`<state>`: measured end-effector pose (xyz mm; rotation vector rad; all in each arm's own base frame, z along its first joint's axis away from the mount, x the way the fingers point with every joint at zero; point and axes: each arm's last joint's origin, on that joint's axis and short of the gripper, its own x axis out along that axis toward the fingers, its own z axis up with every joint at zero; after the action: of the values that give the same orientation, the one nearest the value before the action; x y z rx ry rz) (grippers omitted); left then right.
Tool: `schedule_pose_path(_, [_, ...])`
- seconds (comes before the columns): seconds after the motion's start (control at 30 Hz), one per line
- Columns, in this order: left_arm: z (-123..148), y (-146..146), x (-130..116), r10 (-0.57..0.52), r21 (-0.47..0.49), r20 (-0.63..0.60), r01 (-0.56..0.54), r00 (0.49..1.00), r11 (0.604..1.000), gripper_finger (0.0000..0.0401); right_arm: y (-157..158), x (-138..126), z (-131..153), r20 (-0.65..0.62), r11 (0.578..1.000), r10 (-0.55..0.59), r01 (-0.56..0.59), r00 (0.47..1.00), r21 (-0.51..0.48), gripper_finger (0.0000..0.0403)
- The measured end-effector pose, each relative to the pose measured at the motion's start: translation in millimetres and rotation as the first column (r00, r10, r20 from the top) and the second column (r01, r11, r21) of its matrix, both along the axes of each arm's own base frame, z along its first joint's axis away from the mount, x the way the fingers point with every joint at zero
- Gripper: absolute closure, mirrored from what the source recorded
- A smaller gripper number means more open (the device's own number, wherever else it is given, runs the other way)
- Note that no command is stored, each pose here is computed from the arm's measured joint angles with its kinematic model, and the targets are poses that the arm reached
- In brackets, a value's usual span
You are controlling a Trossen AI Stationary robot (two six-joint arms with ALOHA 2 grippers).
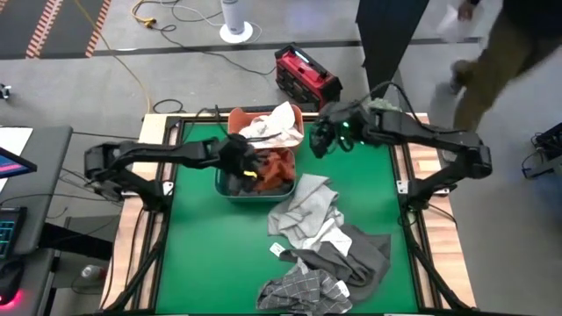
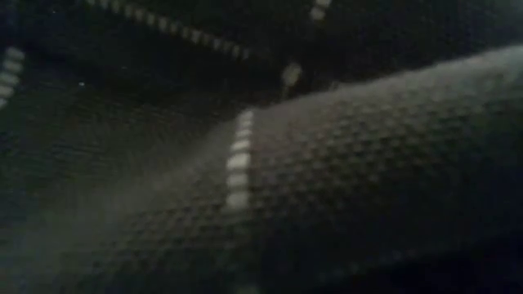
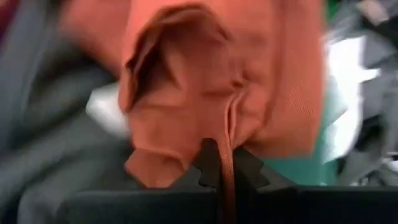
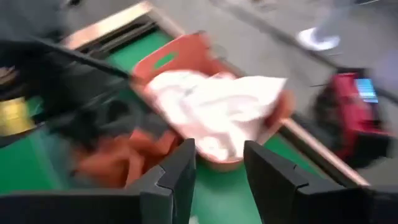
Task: Sort towels by color in basket
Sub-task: Put the orange towel into the green bin
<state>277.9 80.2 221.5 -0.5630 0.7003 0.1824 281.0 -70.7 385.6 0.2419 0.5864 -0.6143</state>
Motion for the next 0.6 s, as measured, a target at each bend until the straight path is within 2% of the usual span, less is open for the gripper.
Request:
schedule_pose_path(0.07, [-9.8,3.6,-1.0,0.044,-0.052,-0.068,-0.048,0.997,0.997,0.0394,-8.7,10.1,-8.2,-0.023,0.997,0.074,-0.074,0.997,0.012,0.0238])
schedule_pose_path(0.17, [-8.8,8.0,-5.1,0.11,-0.08,-0.088,-0.117,0.99,0.99,0.0389,-17.2,27.5,-22.2,-0.049,0.986,0.167,-0.166,0.985,0.018,0.0238])
schedule_pose_path(0.3, [15.0,9.4,-15.9,0.129,-0.016,-0.016,-0.129,0.991,0.991,0.0386,-19.1,56.0,-43.4,-0.011,0.948,0.309,-0.307,0.951,0.084,0.0238])
schedule_pose_path(0.4, [30.1,9.7,-26.5,0.123,0.013,-0.029,-0.122,0.992,0.992,0.0378,-20.2,76.1,-61.3,0.006,0.927,0.361,-0.36,0.933,0.108,0.0238])
schedule_pose_path(0.5, [37.6,6.4,-35.0,0.078,-0.008,-0.08,-0.078,0.994,0.997,0.0348,-24.6,92.2,-76.5,0.036,0.914,0.385,-0.386,0.922,0.122,0.0238])
schedule_pose_path(0.6, [44.4,2.0,-43.4,0.051,-0.032,-0.126,-0.055,0.991,0.998,0.0301,-26.9,104.8,-86.9,0.079,0.894,0.422,-0.429,0.903,0.128,0.0238])
